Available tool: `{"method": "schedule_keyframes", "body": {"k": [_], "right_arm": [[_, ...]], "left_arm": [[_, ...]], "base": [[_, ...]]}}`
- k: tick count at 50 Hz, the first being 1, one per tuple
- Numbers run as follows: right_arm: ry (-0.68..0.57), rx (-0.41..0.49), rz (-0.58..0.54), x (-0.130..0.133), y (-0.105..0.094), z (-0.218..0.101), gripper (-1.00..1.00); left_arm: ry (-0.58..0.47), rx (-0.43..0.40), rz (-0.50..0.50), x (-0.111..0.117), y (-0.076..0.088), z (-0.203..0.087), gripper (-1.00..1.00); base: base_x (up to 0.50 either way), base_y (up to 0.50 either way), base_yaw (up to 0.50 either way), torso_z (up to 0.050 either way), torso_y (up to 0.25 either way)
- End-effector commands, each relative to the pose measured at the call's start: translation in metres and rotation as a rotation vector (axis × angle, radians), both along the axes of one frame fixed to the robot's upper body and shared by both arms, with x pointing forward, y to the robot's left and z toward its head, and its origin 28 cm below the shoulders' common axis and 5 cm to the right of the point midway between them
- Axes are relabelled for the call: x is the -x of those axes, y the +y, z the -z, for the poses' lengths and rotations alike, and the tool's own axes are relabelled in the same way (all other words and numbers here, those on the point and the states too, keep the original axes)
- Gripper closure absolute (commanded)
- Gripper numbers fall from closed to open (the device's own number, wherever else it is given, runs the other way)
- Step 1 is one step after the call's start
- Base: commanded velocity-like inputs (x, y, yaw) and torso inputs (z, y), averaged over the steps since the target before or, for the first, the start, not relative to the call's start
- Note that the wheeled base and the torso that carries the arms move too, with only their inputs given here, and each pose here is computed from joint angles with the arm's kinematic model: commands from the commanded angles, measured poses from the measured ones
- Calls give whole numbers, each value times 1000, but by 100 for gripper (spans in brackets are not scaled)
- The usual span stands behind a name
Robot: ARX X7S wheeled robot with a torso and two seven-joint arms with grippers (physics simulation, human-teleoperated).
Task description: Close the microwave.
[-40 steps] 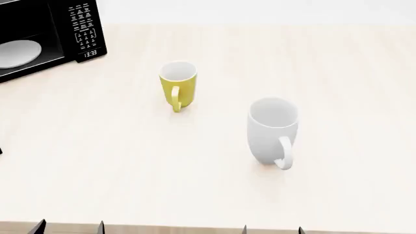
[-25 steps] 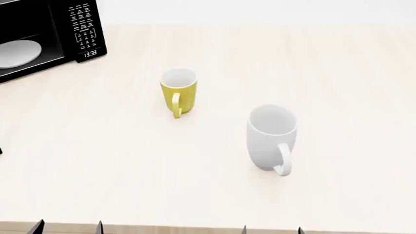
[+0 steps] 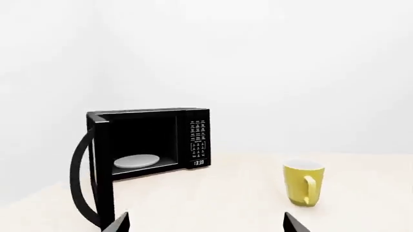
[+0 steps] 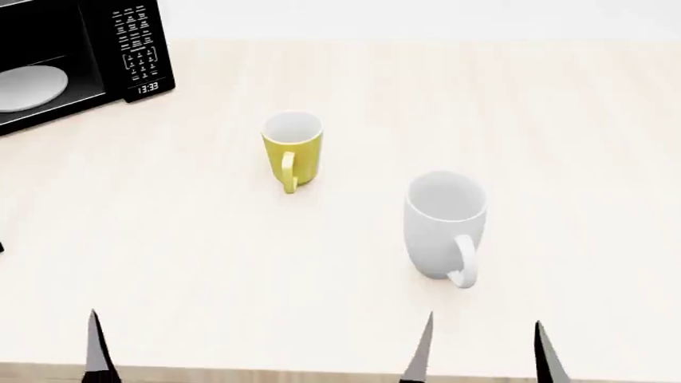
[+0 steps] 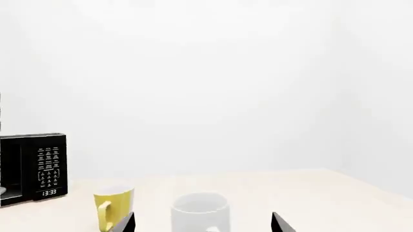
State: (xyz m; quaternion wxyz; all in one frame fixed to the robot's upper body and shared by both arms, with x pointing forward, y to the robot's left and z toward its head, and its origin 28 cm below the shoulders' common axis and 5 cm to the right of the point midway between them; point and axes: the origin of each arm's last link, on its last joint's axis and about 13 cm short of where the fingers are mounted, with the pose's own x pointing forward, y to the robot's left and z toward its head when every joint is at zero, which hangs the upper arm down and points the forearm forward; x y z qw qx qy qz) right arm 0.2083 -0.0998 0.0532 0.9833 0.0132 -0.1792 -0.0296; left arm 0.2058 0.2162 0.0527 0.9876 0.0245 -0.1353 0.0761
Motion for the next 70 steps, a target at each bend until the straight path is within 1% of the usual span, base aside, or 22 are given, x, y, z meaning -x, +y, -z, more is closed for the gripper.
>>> {"method": "schedule_keyframes", "body": {"k": [1,2,8,9,10,17,21,36,70], "right_arm": [[-497,-78,54,22,-7,-56,-100],[-538,-70,55,25,-8,-59,-100],[-569,-64,68,25,-10,-64,-100],[-572,-55,83,25,-10,-63,-100],[-571,-60,70,25,-10,-64,-100],[-560,-37,80,24,-9,-61,-100],[-547,-35,67,24,-8,-59,-100],[-520,-33,54,23,-7,-56,-100],[-490,-26,39,23,-4,-51,-100]], "left_arm": [[-449,-134,-220,25,12,-69,-100],[-487,-140,-222,28,12,-74,-100],[-525,-143,-220,33,11,-82,-100],[-526,-144,-221,33,11,-82,-100],[-522,-139,-220,32,11,-81,-100],[-505,-138,-213,31,11,-79,-100],[-495,-136,-208,30,10,-78,-100],[-467,-135,-184,28,7,-72,-100],[-448,-136,-163,28,5,-68,-100]], "base": [[0,0,0,0,0],[0,0,0,0,0],[0,0,0,0,0],[0,0,0,0,0],[0,0,0,0,0],[0,0,0,0,0],[0,67,0,0,0],[0,497,0,0,0],[0,500,0,0,0]]}}
